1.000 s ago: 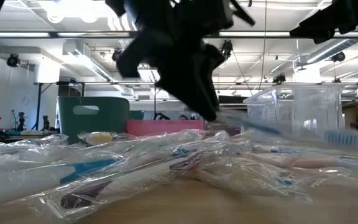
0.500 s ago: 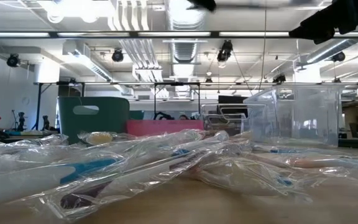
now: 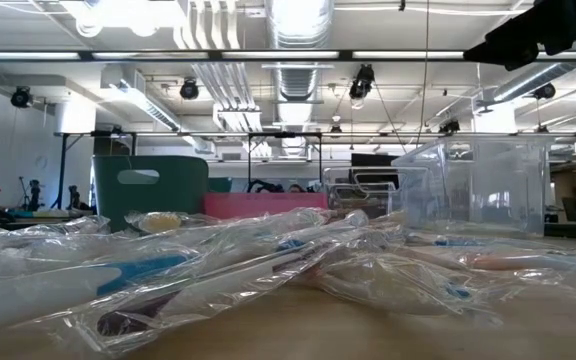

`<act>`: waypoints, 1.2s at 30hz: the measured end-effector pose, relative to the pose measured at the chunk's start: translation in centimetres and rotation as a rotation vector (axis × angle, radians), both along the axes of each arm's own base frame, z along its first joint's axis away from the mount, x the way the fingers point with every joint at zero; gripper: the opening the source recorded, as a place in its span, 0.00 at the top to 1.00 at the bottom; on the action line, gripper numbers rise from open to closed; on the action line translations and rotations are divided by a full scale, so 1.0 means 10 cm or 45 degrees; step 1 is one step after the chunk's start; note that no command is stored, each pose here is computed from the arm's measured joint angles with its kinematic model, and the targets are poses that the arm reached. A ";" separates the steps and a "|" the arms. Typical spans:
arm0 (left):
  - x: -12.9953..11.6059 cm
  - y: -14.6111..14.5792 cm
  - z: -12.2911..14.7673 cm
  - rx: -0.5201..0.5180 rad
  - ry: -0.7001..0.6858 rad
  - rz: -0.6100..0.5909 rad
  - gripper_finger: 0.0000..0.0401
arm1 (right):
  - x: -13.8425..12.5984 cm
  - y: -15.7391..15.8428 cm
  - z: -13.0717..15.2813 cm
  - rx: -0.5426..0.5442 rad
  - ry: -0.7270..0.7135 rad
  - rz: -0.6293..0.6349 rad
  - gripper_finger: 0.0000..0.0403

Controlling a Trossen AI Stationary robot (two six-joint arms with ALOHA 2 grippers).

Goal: Pick & Place Toothbrushes
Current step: Put the blue toothbrush into the red bin

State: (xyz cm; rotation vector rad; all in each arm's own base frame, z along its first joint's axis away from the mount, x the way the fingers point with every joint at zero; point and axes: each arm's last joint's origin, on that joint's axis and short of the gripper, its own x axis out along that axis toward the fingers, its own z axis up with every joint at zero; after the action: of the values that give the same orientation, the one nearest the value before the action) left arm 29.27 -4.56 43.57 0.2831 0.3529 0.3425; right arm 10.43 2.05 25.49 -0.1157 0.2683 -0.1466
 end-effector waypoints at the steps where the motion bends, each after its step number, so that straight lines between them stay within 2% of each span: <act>1: -0.05 0.02 0.00 0.003 -0.020 0.001 0.84 | 0.00 0.00 0.00 0.006 -0.001 -0.002 0.20; 5: -0.22 0.07 -0.14 0.012 -0.093 0.000 0.84 | 0.00 0.00 0.00 0.006 -0.001 -0.002 0.17; 11: -0.44 0.10 -0.53 -0.020 -0.180 -0.051 0.84 | 0.00 0.00 0.00 0.012 -0.002 -0.003 0.12; 18: -0.53 0.04 -1.15 -0.165 -0.314 -0.406 0.84 | 0.00 0.00 0.00 0.002 -0.001 -0.001 0.11; 22: -0.56 0.02 -1.47 -0.204 -0.438 -0.537 0.84 | 0.00 0.00 0.00 0.010 -0.002 -0.003 0.14; 28: -0.70 0.04 -1.79 -0.212 -0.645 -0.553 0.84 | 0.00 0.00 0.00 0.010 -0.002 -0.003 0.19; 36: -0.85 0.07 -2.00 -0.241 -0.736 -0.570 0.84 | 0.00 0.00 0.00 0.004 -0.001 -0.002 0.25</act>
State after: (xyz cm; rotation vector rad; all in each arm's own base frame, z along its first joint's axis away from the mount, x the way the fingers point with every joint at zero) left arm 20.79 -3.85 23.59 0.0631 -0.2487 -0.0591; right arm 10.43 2.04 25.50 -0.1121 0.2676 -0.1475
